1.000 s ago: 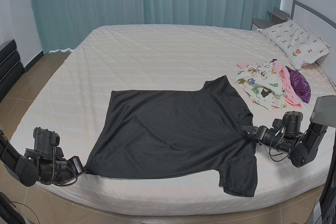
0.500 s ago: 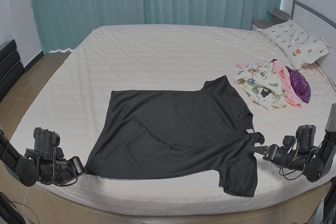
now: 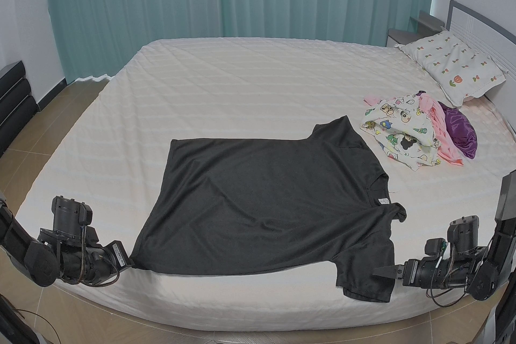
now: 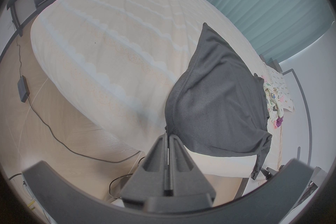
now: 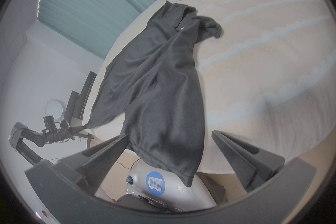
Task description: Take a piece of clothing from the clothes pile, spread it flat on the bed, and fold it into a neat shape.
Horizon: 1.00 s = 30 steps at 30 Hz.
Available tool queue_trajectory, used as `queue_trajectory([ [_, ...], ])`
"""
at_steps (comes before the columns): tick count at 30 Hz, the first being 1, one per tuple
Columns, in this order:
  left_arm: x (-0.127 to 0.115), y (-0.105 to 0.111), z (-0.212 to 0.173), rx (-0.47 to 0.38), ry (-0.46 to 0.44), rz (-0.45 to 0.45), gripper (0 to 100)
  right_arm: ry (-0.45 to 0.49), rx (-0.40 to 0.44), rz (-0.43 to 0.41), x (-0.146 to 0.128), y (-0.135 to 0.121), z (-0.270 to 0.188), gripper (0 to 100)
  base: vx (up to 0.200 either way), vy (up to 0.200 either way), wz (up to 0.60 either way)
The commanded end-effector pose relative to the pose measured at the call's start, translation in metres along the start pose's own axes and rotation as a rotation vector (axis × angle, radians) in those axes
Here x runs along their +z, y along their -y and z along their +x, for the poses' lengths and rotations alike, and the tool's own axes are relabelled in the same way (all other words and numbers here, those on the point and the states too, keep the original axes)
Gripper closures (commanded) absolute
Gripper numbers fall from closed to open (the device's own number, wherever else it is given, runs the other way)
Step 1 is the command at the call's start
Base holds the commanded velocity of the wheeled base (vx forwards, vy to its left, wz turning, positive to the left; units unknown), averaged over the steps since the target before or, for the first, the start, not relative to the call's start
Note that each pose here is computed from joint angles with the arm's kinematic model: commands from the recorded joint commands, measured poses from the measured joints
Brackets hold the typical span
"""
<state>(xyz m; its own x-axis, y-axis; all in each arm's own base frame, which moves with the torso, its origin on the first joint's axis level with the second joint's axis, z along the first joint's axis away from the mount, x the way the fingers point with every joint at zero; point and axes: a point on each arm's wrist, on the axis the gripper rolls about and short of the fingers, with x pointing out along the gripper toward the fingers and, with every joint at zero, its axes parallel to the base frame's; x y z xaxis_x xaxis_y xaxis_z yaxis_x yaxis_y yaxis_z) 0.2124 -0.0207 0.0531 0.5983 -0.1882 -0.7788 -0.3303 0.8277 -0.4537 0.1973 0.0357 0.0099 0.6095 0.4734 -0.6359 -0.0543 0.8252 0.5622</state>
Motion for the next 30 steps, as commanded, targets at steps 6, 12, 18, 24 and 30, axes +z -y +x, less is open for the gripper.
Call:
queue_trajectory([
  [6,0.0,0.0,0.0,-0.009,-0.008,-0.001,100,-0.082,0.004,-0.018,-0.014,-0.005,0.003,0,0.0,0.0,0.0],
  [12,0.0,0.0,0.0,-0.009,-0.008,-0.001,100,-0.109,0.013,-0.033,-0.018,-0.008,0.006,0,0.0,0.0,0.0],
  [18,0.0,0.0,0.0,-0.009,-0.007,0.0,100,-0.119,0.0,-0.029,-0.02,-0.006,0.008,100,0.0,0.0,0.0],
  [24,0.0,0.0,0.0,-0.011,-0.008,0.0,100,-0.106,-0.003,-0.021,-0.018,-0.006,0.006,100,0.0,0.0,0.0],
  [30,0.0,0.001,0.0,-0.012,-0.006,0.0,100,-0.073,0.008,-0.031,-0.014,-0.009,0.0,100,0.0,0.0,0.0],
])
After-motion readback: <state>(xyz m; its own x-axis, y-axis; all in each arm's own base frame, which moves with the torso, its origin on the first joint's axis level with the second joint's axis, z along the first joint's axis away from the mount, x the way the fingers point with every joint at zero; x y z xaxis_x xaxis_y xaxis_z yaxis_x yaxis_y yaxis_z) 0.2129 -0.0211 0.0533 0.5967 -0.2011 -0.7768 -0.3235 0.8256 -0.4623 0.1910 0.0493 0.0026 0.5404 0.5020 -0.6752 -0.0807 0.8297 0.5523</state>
